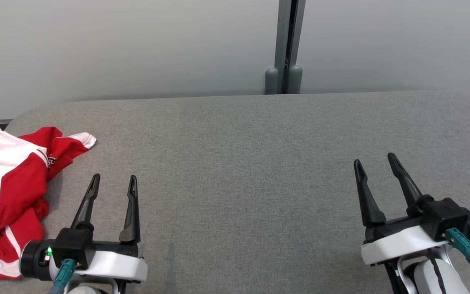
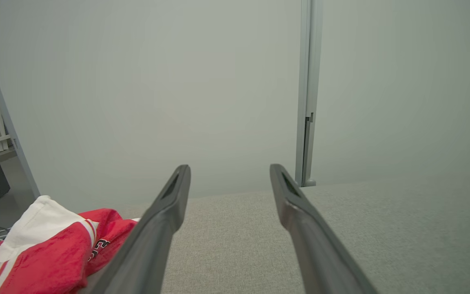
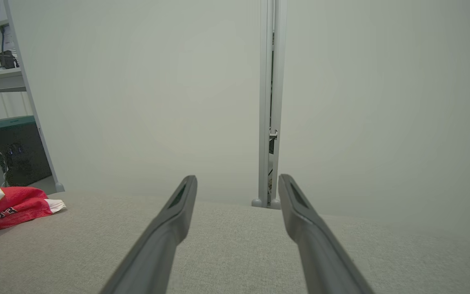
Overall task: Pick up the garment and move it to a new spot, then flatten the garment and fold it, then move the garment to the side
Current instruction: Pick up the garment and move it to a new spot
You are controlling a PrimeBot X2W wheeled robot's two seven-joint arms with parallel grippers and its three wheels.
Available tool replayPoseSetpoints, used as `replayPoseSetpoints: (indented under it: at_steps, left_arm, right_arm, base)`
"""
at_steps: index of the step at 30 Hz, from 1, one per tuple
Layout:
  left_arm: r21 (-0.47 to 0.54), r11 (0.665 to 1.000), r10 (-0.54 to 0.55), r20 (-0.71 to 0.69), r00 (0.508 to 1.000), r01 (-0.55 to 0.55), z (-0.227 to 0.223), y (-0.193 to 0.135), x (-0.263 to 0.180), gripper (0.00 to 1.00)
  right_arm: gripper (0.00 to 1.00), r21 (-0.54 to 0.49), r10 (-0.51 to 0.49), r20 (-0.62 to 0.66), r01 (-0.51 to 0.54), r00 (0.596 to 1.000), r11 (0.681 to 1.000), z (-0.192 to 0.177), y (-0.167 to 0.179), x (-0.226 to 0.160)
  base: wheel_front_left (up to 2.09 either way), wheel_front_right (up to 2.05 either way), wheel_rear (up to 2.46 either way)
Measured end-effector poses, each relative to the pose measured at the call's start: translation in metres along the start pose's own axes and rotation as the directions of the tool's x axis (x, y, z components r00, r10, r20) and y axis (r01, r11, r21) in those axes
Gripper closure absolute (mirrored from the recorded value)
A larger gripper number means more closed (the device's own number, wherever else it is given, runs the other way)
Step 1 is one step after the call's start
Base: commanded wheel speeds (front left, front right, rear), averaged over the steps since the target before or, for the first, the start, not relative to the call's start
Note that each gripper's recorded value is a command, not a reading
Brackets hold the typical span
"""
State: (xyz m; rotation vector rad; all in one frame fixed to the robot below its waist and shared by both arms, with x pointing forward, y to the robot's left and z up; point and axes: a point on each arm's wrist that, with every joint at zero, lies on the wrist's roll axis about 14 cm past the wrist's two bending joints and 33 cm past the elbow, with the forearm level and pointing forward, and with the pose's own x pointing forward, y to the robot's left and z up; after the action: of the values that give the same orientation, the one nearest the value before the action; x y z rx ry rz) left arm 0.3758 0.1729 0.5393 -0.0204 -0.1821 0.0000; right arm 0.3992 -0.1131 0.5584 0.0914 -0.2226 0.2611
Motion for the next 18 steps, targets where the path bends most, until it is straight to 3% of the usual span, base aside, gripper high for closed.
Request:
replayPoseSetpoints:
  at_steps: [18]
  left_arm:
    - [0.007, 0.986, 0.169, -0.015, 0.986, -0.168, 0.0, 0.054, -0.03, 0.0]
  right_arm:
    - [0.0, 0.087, 0.157, -0.014, -0.155, 0.988, 0.984, -0.012, 0.056, 0.019]
  base:
    - [0.0, 0.0, 0.0]
